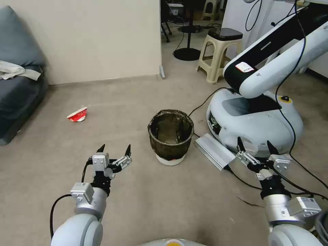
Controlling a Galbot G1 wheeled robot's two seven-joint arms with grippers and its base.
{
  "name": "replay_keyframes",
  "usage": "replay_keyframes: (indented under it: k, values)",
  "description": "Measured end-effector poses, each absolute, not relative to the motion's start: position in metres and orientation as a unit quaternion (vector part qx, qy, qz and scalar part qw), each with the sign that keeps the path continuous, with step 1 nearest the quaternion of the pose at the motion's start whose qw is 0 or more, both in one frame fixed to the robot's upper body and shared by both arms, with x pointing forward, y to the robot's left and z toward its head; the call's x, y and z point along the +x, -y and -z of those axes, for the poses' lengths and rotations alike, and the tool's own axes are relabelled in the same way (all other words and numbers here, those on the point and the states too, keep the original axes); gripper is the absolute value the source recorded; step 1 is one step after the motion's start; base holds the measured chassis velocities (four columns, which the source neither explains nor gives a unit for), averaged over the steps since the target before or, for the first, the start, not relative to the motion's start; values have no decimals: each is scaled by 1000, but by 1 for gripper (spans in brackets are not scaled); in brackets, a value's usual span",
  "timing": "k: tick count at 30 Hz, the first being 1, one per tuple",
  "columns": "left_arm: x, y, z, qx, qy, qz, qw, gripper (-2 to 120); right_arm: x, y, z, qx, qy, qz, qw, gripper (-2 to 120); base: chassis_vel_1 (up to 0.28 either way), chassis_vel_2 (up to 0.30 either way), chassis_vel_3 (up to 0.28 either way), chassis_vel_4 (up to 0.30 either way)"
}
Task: Pick up the trash can from the floor.
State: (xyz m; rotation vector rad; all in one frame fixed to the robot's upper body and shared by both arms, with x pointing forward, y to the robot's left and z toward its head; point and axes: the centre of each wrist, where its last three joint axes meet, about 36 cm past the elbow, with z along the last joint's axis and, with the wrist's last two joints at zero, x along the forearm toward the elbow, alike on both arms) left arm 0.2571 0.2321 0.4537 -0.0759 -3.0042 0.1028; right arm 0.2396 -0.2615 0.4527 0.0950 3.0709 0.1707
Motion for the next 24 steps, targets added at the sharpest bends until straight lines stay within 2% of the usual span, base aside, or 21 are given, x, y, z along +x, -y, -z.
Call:
replay_keyframes:
  k: [17,24]
  values:
    - [258,-232,-453,-26,997,-35,67,100,239,262,-453,31,-997,-54,34,100,-116,122,111,-109]
    - [260,-233,-452,-29,997,-33,67,100,240,262,-448,25,-997,-52,49,100,-81,62,81,-65]
